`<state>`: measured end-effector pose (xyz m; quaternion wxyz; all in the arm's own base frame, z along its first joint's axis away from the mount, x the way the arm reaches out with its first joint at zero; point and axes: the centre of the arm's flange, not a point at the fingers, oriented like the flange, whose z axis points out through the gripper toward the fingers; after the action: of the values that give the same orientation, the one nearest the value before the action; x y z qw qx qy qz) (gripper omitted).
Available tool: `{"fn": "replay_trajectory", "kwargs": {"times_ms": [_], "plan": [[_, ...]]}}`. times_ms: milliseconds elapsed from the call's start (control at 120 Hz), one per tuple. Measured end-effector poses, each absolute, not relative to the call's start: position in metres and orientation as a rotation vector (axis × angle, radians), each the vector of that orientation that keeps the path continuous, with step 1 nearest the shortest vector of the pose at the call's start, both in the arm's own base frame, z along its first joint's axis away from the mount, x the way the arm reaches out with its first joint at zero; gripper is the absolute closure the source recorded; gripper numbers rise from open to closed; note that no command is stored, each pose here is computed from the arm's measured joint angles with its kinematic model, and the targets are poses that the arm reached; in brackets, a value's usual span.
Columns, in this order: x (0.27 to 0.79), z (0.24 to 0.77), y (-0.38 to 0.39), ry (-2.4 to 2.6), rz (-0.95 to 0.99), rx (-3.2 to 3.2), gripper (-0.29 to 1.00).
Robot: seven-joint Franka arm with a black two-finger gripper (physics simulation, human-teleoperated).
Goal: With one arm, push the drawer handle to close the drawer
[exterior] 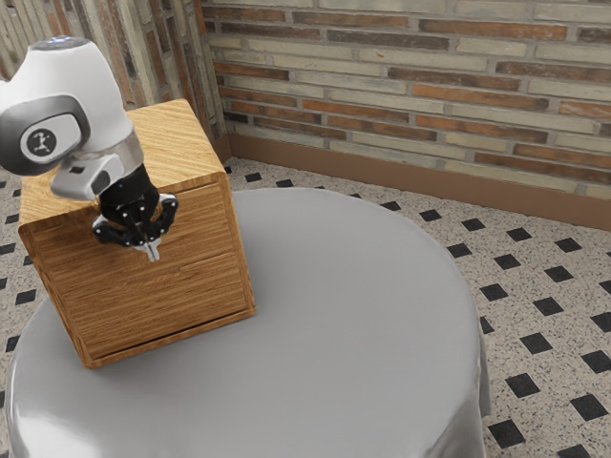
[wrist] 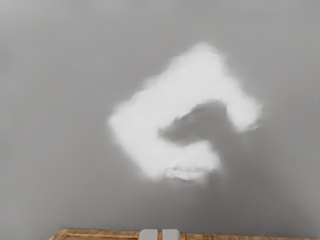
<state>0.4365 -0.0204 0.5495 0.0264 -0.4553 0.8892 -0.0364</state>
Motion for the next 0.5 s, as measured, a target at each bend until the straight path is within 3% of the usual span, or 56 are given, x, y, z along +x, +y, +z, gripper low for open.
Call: {"fn": "replay_trajectory", "kwargs": {"times_ms": [108,208,342,500], "plan": [[0.434,0.613,-0.044,2.632,-0.113,-1.657,0.74],[0.428,0.668,-0.068,2.428,-0.088,-1.911,0.54],[0.458,0.67,-0.064,2.203,-0.042,-2.285,0.29],[0.476,0.66,-0.069,1.931,0.033,-2.571,0.14]]}}
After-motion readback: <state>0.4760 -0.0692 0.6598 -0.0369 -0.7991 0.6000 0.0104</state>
